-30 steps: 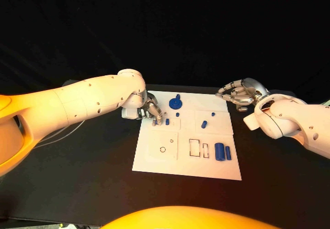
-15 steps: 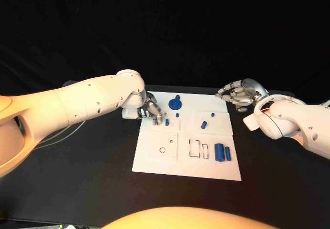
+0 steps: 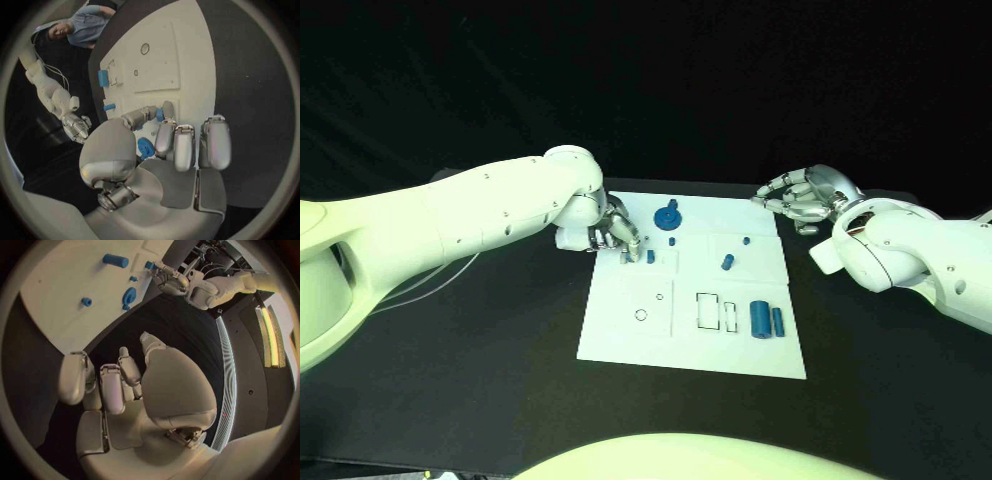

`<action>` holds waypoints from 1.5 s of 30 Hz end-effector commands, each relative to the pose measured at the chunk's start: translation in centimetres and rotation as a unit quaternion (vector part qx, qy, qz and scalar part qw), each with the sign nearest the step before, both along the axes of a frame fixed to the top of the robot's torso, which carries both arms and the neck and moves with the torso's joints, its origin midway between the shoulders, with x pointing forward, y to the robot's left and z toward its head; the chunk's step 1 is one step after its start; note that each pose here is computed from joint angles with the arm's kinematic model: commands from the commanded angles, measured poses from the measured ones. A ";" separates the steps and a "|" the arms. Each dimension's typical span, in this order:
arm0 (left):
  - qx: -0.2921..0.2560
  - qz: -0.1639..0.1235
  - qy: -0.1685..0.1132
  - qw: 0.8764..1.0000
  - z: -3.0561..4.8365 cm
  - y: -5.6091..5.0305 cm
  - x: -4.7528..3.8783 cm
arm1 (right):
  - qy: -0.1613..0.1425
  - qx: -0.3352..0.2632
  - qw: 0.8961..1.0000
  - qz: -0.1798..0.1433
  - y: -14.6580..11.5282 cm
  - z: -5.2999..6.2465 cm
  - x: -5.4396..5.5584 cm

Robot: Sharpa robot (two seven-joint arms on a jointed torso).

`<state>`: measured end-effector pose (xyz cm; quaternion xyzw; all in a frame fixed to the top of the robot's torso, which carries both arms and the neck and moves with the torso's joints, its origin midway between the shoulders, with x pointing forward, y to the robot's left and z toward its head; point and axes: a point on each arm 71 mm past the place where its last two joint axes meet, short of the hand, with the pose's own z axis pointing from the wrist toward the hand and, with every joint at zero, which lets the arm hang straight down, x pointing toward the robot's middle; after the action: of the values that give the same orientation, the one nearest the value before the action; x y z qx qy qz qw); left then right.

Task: Assemble the parts on the task board

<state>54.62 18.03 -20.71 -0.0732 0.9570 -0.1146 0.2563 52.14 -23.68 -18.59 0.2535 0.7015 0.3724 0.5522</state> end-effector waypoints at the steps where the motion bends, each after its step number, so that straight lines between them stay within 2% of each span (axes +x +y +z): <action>1: -0.006 0.007 -0.008 1.000 -0.04 -0.2 0.05 | 0.000 0.000 1.000 0.002 0.1 0.0 0.0; 11: -0.015 0.021 -0.028 0.999 0.12 -0.1 0.33 | 0.000 0.000 1.000 0.002 0.1 0.0 0.0; 26: -0.007 0.015 -0.023 1.000 0.00 -0.3 0.39 | 0.000 0.001 1.000 0.002 0.1 0.0 -0.1; 45: -0.007 0.021 -0.033 0.999 -0.04 -0.3 0.59 | 0.000 0.001 1.000 0.003 0.1 0.0 0.0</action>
<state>55.26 17.82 -20.59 -0.0929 0.9449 -0.1187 0.2905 52.12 -23.65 -18.61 0.2534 0.7017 0.3727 0.5518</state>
